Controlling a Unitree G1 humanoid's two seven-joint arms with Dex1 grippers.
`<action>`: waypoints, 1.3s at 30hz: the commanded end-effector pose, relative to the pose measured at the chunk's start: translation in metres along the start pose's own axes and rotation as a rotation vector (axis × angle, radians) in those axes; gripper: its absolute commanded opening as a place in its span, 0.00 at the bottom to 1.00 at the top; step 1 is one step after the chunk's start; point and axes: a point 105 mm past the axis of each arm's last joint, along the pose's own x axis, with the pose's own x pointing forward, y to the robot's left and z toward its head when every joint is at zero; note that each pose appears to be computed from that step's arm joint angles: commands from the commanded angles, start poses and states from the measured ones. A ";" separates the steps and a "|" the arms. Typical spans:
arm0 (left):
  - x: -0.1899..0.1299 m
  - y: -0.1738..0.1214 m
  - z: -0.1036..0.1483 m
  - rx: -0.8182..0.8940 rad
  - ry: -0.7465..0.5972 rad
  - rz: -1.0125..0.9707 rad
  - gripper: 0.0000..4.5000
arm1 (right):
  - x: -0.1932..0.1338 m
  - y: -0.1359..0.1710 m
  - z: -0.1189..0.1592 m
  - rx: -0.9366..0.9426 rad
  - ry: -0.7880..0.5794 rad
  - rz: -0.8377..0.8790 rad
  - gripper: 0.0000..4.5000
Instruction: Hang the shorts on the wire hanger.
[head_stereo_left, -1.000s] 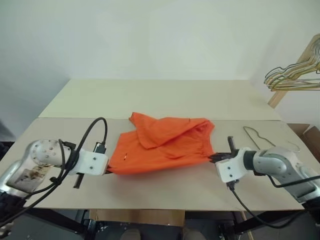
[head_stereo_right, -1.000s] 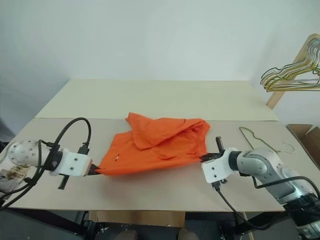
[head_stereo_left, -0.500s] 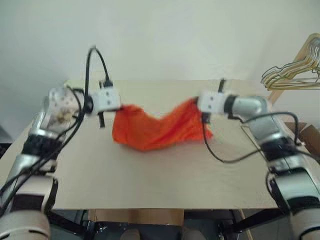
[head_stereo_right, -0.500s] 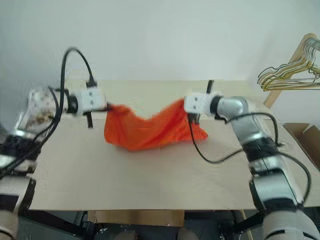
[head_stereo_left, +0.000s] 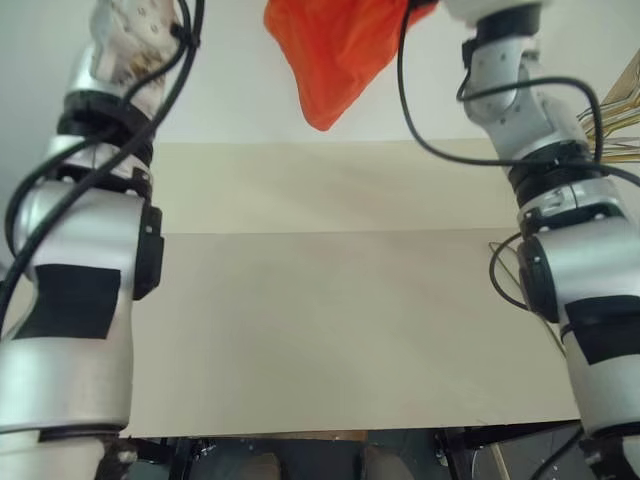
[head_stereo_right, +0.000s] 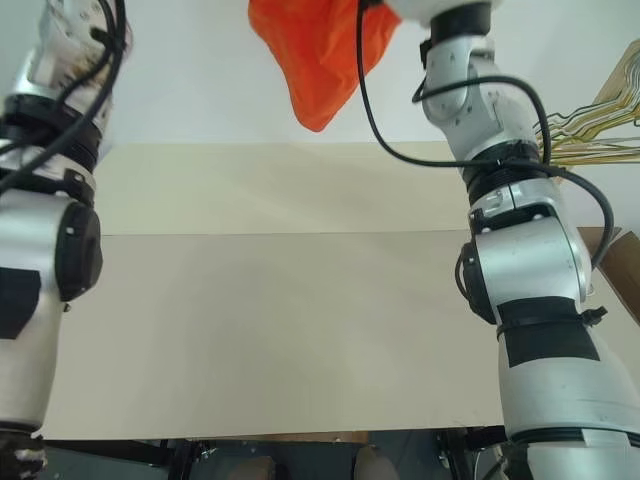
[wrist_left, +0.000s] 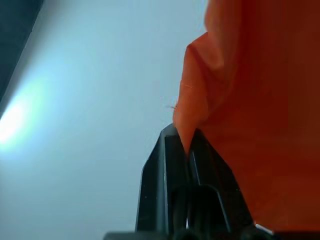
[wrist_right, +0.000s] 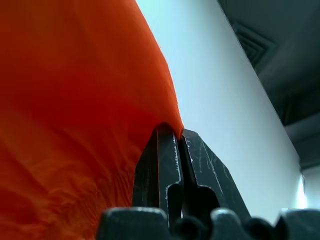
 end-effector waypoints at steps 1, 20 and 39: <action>-0.045 -0.058 -0.008 -0.086 -0.092 -0.327 0.00 | -0.055 0.039 -0.025 -0.050 -0.009 0.289 0.01; -0.343 -0.041 -0.009 -0.219 0.115 -1.937 0.00 | -0.257 0.104 0.000 0.370 -0.133 1.349 0.01; -0.390 -0.009 0.037 -0.575 0.135 -2.216 0.00 | -0.316 0.051 0.012 0.409 -0.215 1.561 0.01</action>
